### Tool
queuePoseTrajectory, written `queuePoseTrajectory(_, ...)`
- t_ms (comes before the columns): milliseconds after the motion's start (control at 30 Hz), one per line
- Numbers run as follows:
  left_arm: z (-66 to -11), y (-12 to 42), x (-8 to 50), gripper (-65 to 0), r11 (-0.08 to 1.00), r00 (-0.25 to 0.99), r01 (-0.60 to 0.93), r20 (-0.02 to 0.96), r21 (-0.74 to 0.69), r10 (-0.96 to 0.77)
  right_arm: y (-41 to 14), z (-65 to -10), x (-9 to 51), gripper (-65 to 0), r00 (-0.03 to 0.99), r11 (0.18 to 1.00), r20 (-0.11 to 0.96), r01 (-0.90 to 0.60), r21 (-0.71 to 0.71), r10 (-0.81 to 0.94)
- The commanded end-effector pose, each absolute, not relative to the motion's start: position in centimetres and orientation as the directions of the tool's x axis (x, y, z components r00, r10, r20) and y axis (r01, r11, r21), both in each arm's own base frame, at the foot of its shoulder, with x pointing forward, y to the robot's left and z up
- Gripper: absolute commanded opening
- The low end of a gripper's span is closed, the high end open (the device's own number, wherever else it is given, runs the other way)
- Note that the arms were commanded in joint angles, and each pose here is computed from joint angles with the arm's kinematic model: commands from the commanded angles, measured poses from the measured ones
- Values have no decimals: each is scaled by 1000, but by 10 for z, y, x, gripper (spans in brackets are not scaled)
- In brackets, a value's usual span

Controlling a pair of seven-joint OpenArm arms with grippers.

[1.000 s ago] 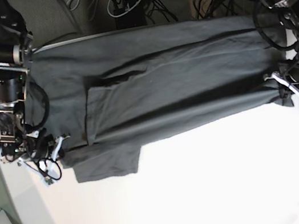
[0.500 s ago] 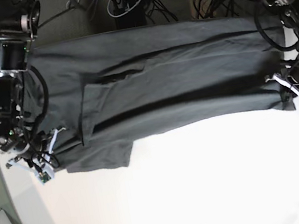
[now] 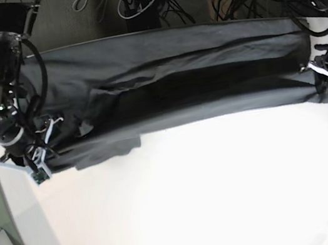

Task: Layout the t-shirt on the table in an organized manner, then fold the t-shirt properly
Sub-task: 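Lift the grasped edge with both grippers and fold it toward the collar side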

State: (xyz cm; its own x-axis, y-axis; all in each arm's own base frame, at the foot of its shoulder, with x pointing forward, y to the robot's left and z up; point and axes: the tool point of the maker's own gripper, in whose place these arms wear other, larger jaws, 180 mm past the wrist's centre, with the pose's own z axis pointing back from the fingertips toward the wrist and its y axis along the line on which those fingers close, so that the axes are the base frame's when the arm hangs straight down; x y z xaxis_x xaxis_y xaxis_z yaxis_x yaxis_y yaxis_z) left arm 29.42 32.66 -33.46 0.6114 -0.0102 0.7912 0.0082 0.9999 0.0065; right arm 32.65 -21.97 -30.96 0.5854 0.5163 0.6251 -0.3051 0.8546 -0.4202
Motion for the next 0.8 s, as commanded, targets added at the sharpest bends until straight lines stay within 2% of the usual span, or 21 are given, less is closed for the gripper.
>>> queuePoseTrajectory(0,-316,338,299,-647,1000,570,-12,822,23,-13,-221,-299,328,-650,560,851,643,-289,-439,522)
queuePoseTrajectory(167,-309,349,290,-647,998,575,-52,818,19,14,-219,-304,310,-650,571,843,624,-304,-444,534)
queuePoseTrajectory(533,-309,345,266,-647,996,619,-29,784,85,-49,-217,-333,269,-650,625,838,562,-355,-414,542)
queuePoseTrajectory(767,-324,345,246,-647,996,666,-25,744,86,-48,-215,-352,244,-650,682,870,544,-336,-360,488)
